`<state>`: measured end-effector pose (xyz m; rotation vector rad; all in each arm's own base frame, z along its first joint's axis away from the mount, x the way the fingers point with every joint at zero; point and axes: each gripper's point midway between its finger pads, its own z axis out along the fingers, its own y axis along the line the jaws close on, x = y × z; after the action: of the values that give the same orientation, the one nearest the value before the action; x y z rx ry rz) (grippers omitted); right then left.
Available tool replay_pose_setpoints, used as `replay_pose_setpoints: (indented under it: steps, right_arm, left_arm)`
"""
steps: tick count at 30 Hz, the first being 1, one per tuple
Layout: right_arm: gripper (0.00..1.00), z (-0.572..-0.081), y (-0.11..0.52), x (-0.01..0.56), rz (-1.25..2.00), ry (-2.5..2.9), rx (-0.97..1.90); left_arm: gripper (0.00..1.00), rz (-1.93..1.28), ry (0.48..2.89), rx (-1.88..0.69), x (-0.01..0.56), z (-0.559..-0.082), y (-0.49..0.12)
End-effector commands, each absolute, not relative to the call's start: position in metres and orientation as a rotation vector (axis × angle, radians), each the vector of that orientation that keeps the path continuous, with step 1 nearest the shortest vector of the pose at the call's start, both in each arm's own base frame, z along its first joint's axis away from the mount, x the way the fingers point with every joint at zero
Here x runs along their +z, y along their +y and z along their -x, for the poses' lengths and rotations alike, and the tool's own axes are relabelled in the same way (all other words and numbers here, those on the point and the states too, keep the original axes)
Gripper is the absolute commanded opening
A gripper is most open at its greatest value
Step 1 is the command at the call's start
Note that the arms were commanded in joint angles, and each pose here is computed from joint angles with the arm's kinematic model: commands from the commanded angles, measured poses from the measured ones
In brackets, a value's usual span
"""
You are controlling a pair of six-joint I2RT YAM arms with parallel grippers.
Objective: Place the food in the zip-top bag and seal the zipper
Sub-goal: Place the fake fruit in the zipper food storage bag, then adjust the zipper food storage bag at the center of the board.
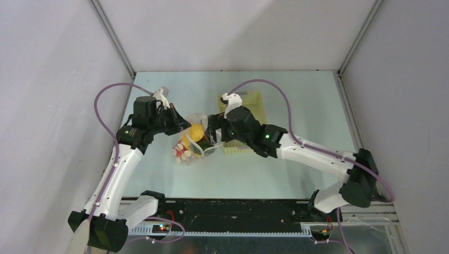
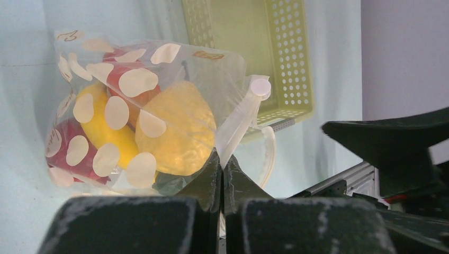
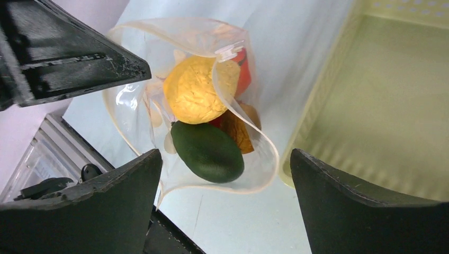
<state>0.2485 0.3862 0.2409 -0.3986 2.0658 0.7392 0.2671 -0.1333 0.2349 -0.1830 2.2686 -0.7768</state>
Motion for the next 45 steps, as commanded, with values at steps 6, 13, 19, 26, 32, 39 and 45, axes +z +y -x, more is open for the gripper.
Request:
replay_pose_setpoints:
  steps: [6,13,19,26,32,39,45]
  right_arm:
    - [0.93,-0.261,0.344,0.242,0.274,2.065,0.714]
    - [0.87,-0.257,0.362,0.213,0.333,2.135,0.750]
    - [0.79,-0.259,0.371,0.180,0.315,2.218,0.735]
    - [0.28,-0.251,0.383,0.189,0.338,2.190,0.811]
    - [0.00,-0.243,0.391,0.208,0.364,2.135,0.909]
    - [0.00,-0.236,0.381,0.255,0.443,2.014,0.999]
    - [0.00,-0.228,0.367,0.276,0.508,1.973,1.028]
  left_arm:
    - [0.00,0.152,2.211,-0.790,0.252,-0.270,-0.133]
    - [0.00,0.156,2.217,-0.786,0.250,-0.271,-0.133]
    - [0.00,0.157,2.219,-0.783,0.249,-0.271,-0.133]
    - [0.00,0.152,2.221,-0.794,0.249,-0.271,-0.134]
    - [0.00,0.142,2.204,-0.805,0.254,-0.270,-0.135]
    - [0.00,0.188,2.168,-0.786,0.264,-0.259,-0.128]
    - [0.00,0.256,2.113,-0.794,0.279,-0.237,-0.131]
